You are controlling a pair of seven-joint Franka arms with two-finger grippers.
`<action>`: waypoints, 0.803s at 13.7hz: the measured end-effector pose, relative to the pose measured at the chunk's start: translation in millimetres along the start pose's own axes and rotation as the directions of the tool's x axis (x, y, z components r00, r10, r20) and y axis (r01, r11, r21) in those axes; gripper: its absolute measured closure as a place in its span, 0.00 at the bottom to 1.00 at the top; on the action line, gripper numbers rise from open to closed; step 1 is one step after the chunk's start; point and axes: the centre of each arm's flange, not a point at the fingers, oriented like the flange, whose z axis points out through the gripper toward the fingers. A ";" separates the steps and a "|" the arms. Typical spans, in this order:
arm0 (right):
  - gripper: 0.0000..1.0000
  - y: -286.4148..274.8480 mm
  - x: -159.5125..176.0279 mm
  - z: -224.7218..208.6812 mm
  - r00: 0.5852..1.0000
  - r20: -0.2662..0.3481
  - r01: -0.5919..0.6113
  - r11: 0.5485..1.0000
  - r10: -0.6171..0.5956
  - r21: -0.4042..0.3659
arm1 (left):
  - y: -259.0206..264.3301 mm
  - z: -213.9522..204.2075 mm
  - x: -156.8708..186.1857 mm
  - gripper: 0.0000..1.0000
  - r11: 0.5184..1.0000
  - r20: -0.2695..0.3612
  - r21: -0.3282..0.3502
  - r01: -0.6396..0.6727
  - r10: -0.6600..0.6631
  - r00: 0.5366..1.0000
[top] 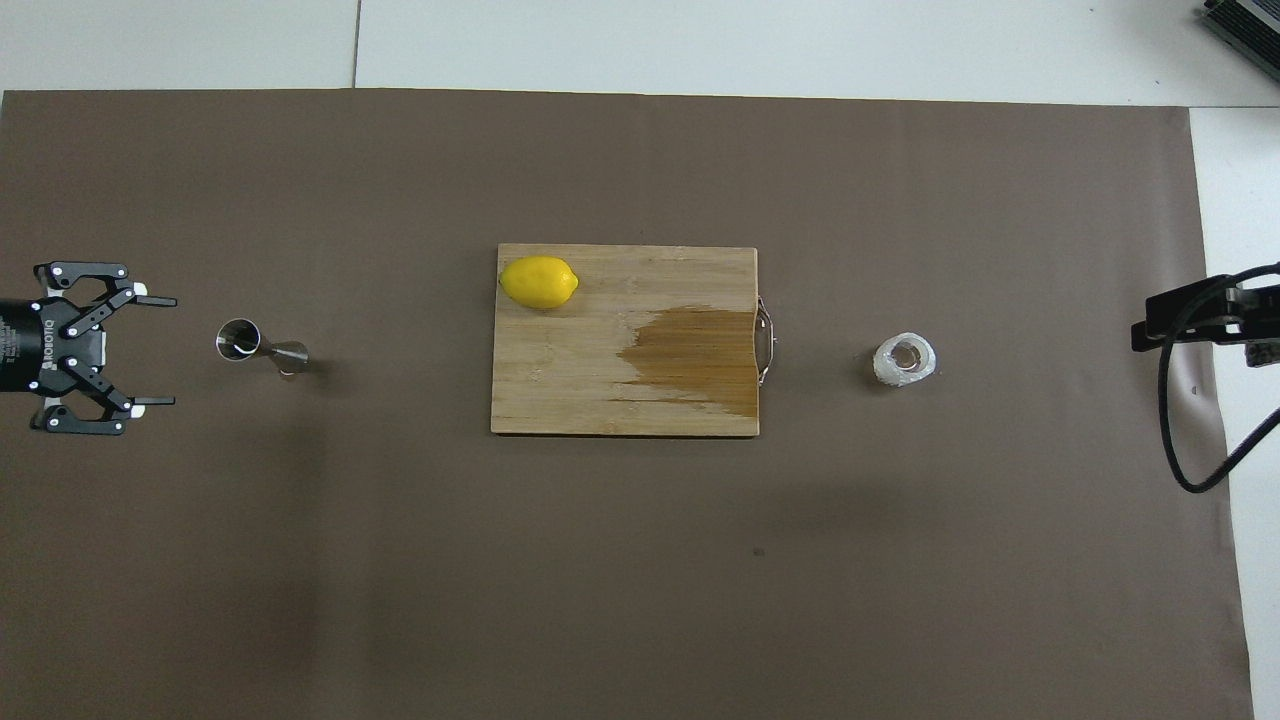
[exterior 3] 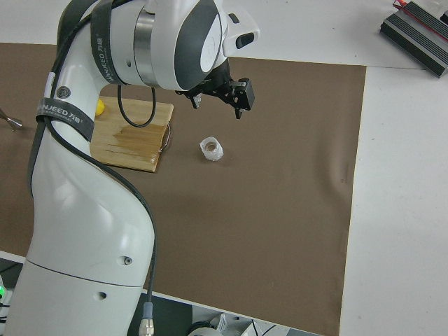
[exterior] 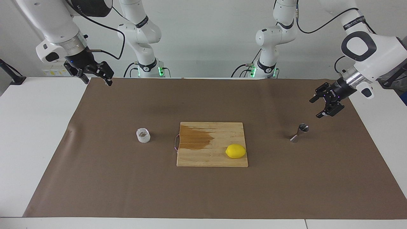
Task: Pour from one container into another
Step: 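Move the left gripper toward the small metal cup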
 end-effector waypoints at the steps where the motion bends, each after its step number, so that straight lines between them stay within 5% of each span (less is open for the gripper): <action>1: 0.00 0.0 0.0 0.0 1.000 0.000 0.000 1.000 0.000 0.000 | 0.6 9.3 7.0 0.00 0.996 0.005 -0.019 0.089 -0.089 0.996; 11: 0.00 0.0 0.0 0.0 1.000 0.000 0.000 1.000 0.000 0.000 | -30.4 50.0 61.2 0.00 0.837 0.172 -0.115 0.536 -0.514 0.840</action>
